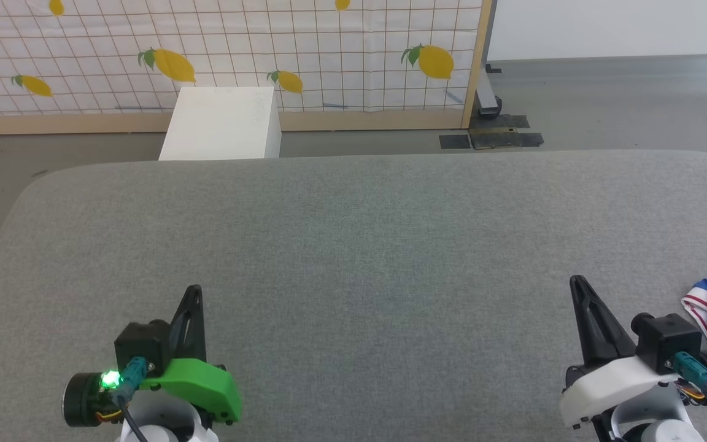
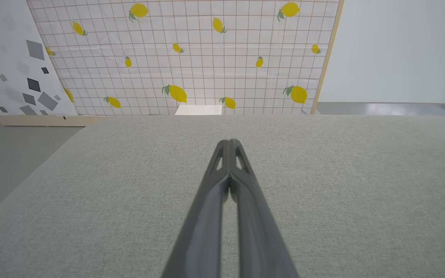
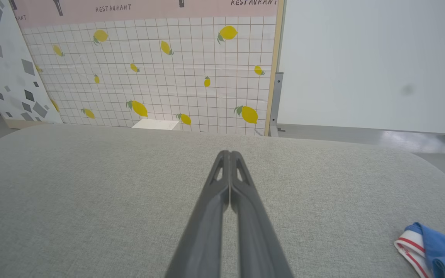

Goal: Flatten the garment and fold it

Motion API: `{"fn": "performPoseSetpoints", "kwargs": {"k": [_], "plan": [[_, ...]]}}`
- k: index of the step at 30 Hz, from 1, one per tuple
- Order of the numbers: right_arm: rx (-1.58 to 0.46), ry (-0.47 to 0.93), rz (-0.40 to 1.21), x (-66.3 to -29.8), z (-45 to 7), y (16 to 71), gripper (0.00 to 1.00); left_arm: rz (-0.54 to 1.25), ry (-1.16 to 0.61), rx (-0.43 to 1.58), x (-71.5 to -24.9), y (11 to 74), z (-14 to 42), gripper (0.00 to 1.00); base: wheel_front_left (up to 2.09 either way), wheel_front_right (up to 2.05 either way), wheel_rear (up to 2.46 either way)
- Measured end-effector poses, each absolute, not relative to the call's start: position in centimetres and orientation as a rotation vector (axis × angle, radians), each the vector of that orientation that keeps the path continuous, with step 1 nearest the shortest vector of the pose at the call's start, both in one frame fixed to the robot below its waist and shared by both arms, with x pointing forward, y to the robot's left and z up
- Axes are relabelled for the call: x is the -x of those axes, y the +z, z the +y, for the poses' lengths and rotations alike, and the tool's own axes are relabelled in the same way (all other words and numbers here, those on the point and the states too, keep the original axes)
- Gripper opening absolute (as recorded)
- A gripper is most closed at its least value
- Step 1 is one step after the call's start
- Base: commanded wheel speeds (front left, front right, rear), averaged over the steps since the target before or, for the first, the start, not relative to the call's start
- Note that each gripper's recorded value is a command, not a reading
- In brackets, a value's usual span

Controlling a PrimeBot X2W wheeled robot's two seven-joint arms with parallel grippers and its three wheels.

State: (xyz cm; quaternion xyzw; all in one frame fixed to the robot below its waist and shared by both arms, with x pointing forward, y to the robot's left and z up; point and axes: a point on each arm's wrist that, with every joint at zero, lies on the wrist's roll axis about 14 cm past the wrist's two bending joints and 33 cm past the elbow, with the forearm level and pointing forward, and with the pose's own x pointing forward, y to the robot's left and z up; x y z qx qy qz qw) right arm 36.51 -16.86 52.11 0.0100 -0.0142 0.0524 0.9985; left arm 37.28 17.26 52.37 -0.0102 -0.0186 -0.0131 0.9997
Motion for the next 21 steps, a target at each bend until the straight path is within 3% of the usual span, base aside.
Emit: {"fn": "performPoseSetpoints", "kwargs": {"k": [21], "plan": [[0.002,0.117,-0.009,-36.67,-16.49,52.12,0.00,-0.032,-0.018,0.005,-37.45,52.80,17.30,0.00,0.00,0.00,0.00]]}}
